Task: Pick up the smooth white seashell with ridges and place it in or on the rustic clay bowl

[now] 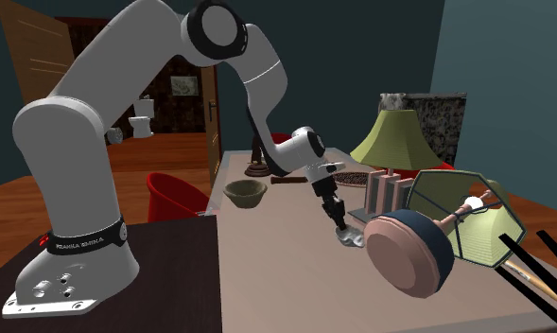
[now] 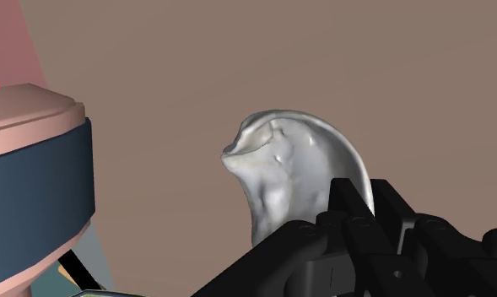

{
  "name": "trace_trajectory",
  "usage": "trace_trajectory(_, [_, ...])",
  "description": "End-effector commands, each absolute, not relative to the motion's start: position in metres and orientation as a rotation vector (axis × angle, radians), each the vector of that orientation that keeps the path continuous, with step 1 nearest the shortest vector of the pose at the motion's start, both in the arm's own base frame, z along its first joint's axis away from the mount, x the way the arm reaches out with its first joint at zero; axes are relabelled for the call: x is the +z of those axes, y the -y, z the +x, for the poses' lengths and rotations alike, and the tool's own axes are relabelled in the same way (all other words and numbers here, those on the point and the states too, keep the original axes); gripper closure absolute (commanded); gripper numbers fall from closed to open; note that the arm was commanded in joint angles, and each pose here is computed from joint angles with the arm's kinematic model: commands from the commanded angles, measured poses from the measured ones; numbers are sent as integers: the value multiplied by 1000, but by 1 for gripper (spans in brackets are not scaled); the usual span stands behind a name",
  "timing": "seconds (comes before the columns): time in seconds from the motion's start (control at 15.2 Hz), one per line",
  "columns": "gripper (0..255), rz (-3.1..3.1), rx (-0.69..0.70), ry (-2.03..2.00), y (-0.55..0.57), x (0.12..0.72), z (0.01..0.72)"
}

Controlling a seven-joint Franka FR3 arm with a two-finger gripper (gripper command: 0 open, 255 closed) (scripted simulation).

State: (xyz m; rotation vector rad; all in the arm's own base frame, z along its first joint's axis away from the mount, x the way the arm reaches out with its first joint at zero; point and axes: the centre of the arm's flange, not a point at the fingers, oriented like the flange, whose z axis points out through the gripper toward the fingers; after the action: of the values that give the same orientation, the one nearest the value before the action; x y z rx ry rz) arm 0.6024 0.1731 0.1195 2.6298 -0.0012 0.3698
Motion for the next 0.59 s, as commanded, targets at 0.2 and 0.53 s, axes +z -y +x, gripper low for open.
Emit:
trace_trajectory(0.2, [255, 2630, 368, 1, -173, 140, 602])
trace_trajectory(0.53, [255, 2630, 368, 1, -173, 166, 602])
